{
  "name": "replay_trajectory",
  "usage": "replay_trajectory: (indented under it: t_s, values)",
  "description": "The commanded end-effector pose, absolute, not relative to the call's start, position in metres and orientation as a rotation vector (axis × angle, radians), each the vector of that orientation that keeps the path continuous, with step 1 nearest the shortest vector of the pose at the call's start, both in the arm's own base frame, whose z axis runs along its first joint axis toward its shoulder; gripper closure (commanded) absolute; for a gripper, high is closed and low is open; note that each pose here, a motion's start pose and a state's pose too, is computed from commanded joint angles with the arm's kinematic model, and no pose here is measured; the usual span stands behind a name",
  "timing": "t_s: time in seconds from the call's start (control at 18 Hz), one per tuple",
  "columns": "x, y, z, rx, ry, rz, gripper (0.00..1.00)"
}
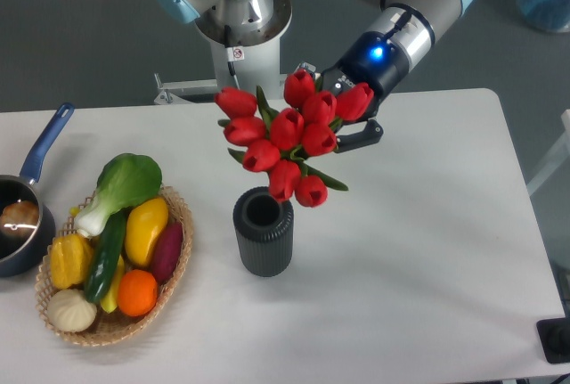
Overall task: Insert the flowers into the vase
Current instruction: 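Swing the tulips over the vase and lower stems into its opening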
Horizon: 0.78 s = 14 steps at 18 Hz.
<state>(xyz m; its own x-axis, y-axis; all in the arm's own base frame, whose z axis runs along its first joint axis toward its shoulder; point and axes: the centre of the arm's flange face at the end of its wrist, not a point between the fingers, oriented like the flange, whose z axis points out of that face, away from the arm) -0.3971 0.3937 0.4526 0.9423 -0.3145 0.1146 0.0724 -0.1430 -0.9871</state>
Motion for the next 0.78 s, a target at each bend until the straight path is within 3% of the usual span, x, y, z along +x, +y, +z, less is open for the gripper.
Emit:
replay_trajectory:
  t_s: [0.78]
  values:
    - [-0.405, 0.405, 0.421, -1.651, 0.248, -0.32, 0.93]
